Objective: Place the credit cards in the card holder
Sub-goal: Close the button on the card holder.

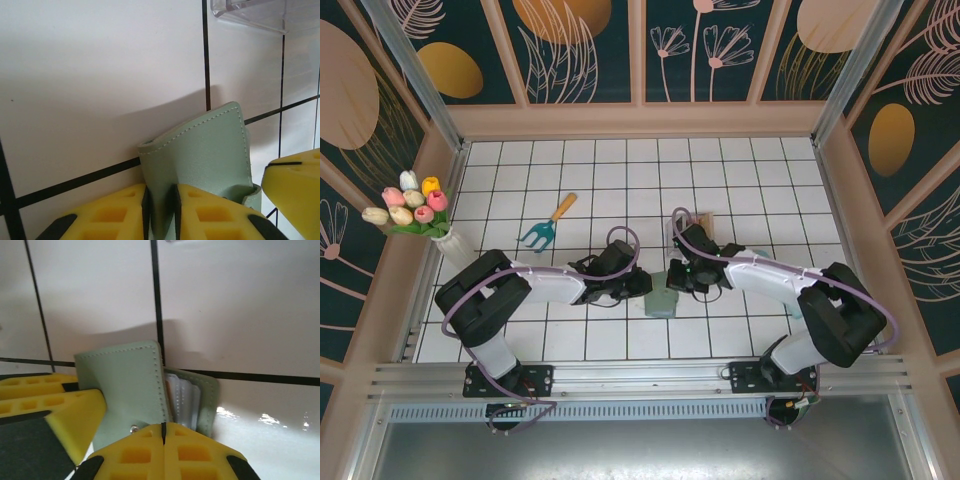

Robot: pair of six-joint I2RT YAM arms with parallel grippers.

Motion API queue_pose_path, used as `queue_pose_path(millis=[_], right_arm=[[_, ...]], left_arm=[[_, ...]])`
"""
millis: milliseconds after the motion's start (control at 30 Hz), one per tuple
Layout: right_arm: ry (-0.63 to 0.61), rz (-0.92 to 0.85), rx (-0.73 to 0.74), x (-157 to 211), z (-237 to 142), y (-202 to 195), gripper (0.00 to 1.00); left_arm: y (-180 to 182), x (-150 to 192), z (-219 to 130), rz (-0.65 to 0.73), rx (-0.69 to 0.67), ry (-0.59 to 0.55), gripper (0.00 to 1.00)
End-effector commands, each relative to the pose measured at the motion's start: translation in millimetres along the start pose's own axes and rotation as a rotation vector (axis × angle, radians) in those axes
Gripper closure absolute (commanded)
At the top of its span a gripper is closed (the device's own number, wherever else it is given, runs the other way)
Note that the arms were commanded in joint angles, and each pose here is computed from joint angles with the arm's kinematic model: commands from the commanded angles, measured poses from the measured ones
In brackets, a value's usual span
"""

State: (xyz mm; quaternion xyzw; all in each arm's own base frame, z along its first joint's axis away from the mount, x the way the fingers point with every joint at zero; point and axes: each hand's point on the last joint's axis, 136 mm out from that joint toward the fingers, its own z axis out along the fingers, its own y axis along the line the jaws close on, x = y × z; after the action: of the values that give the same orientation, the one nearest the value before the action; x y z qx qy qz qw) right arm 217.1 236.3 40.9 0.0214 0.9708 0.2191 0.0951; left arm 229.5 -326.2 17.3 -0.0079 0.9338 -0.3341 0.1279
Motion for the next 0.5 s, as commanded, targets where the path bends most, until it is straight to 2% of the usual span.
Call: queue_pose_path(millis=[0,167,333,467], right_arm=[[0.029,0.022,-0.018,11,2,-2,1.00],[0.041,0.029,-0.020,12,8,0,1.00],[0.043,0.052,-0.009,14,14,-2,1.00],[-0.020,0.051,0.011,4,1,-3,1.00]], left_arm=[[30,26,7,0.028,-0.109,0.105,0.75],[25,30,9,0.059,-0.086,0.136,0.68],[21,33,8,0.086,-0.064,0.157,0.66],[21,34,5,0.105,-0.071,0.167,0.63]])
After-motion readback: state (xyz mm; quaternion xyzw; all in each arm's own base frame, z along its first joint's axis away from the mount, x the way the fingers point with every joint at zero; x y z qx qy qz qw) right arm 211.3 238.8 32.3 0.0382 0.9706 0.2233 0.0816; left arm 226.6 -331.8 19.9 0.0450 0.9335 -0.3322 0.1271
